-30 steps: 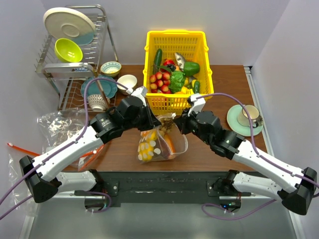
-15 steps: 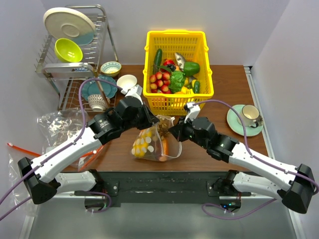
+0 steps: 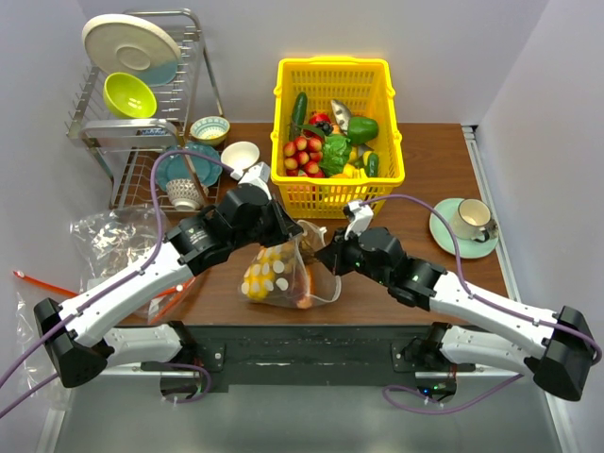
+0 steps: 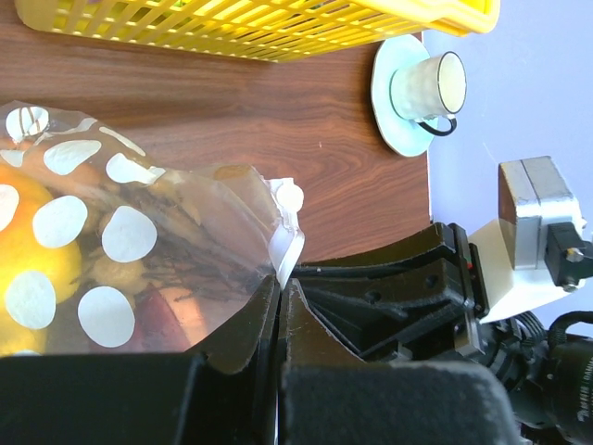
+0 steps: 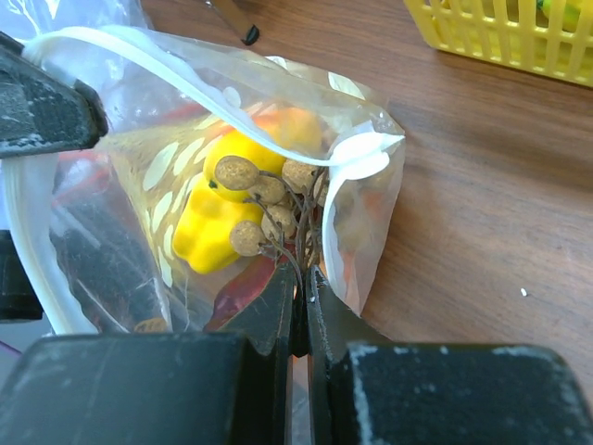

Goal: Place the food in the zip-top bag and seal the zipper
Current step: Adjust the fake fruit in the zipper food storage bag.

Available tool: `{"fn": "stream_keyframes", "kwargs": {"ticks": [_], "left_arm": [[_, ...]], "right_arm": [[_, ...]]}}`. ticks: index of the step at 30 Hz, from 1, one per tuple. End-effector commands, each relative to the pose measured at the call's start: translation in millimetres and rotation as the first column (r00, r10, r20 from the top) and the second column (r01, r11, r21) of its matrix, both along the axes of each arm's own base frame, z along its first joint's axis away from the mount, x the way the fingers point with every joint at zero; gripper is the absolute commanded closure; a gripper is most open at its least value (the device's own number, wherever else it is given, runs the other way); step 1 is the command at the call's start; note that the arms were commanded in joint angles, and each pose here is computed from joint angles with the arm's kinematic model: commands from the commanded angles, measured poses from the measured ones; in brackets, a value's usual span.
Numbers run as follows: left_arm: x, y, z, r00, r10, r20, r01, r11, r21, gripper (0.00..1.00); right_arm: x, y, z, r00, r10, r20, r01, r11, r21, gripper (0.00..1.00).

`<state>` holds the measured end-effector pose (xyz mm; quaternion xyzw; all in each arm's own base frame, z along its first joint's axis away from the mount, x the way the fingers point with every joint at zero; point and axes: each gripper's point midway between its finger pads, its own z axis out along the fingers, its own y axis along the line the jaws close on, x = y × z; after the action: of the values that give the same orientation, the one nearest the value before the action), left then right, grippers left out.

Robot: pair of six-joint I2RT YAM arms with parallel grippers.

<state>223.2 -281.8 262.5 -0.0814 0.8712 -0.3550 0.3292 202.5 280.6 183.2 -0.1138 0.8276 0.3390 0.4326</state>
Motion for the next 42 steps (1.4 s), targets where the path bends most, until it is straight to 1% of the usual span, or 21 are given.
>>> {"fn": "stream_keyframes", "kwargs": {"ticks": [1, 5, 8, 10, 12, 14, 15, 16, 19, 21, 22, 24, 26, 29, 32, 36, 38, 39, 41, 42], "left_arm": [[4, -3, 28, 0.996, -0.003, 0.084, 0.010, 0.997, -0.080, 1.00], [2, 4, 25, 0.996, 0.015, 0.088, -0.009, 0.997, -0.071, 1.00], [1, 6, 27, 0.995, 0.016, 0.098, -0.007, 0.996, -0.086, 1.00], [0, 5, 27, 0.995, 0.009, 0.100, 0.000, 0.996, -0.088, 1.00], [0, 3, 26, 0.995, 0.003, 0.098, 0.006, 0.996, -0.087, 1.00], [-1, 2, 27, 0.995, -0.005, 0.098, 0.014, 0.996, -0.088, 1.00], [-1, 2, 27, 0.995, -0.006, 0.098, 0.015, 0.996, -0.089, 1.00], [-1, 2, 27, 0.995, -0.007, 0.098, 0.016, 0.996, -0.088, 1.00], [0, 4, 28, 0.995, 0.000, 0.103, 0.009, 0.996, -0.084, 1.00], [-1, 6, 28, 0.995, 0.003, 0.104, 0.005, 0.997, -0.081, 1.00], [-1, 7, 28, 0.994, 0.005, 0.105, 0.003, 0.997, -0.078, 1.00], [-1, 8, 29, 0.994, 0.008, 0.106, 0.001, 0.997, -0.081, 1.00], [-2, 9, 29, 0.994, 0.004, 0.106, 0.004, 0.997, -0.077, 1.00], [-3, 11, 27, 0.994, 0.008, 0.106, -0.001, 0.998, -0.070, 1.00], [-3, 12, 25, 0.994, 0.007, 0.107, 0.000, 0.998, -0.063, 1.00], [-4, 10, 25, 0.995, -0.006, 0.104, 0.013, 0.998, -0.062, 1.00], [-5, 9, 26, 0.994, -0.015, 0.104, 0.023, 0.997, -0.068, 1.00], [-5, 8, 25, 0.995, -0.018, 0.102, 0.024, 0.998, -0.066, 1.00], [-6, 8, 26, 0.994, -0.023, 0.105, 0.030, 0.997, -0.067, 1.00], [-6, 8, 25, 0.994, -0.026, 0.104, 0.033, 0.997, -0.066, 1.00]], "right_arm": [[-9, 17, 26, 0.994, 0.106, 0.022, -0.106, 0.994, 0.031, 0.92], [-21, 30, 29, 0.981, 0.196, -0.011, -0.195, 0.980, 0.041, 0.92], [-33, 40, 29, 0.959, 0.278, -0.052, -0.275, 0.960, 0.058, 0.96], [-43, 48, 27, 0.939, 0.335, -0.078, -0.329, 0.941, 0.079, 0.98], [-52, 55, 29, 0.921, 0.381, -0.083, -0.372, 0.922, 0.105, 0.97], [-62, 62, 26, 0.900, 0.424, -0.096, -0.414, 0.903, 0.113, 0.94], [-65, 64, 25, 0.893, 0.438, -0.100, -0.427, 0.897, 0.112, 0.91], [-68, 67, 22, 0.885, 0.451, -0.110, -0.440, 0.891, 0.112, 0.85], [-78, 72, 22, 0.859, 0.497, -0.124, -0.484, 0.866, 0.122, 0.72], [-78, 70, 23, 0.858, 0.497, -0.131, -0.486, 0.867, 0.111, 0.64], [-78, 69, 24, 0.859, 0.495, -0.128, -0.485, 0.868, 0.104, 0.51], [-76, 62, 29, 0.873, 0.474, -0.116, -0.467, 0.880, 0.084, 0.37], [-74, 55, 35, 0.884, 0.458, -0.099, -0.453, 0.889, 0.068, 0.32], [-75, 43, 50, 0.900, 0.430, -0.074, -0.426, 0.903, 0.060, 0.31], [-68, 26, 63, 0.933, 0.355, -0.053, -0.354, 0.935, 0.029, 0.31], [-62, 6, 73, 0.961, 0.275, -0.034, -0.276, 0.961, -0.003, 0.41], [-60, 2, 74, 0.964, 0.262, -0.036, -0.263, 0.965, -0.019, 0.40], [-61, 3, 77, 0.963, 0.265, -0.040, -0.266, 0.964, -0.019, 0.36], [-63, 6, 67, 0.958, 0.271, -0.097, -0.277, 0.960, -0.050, 0.34], [-60, 9, 72, 0.960, 0.261, -0.102, -0.267, 0.963, -0.046, 0.34]]}}
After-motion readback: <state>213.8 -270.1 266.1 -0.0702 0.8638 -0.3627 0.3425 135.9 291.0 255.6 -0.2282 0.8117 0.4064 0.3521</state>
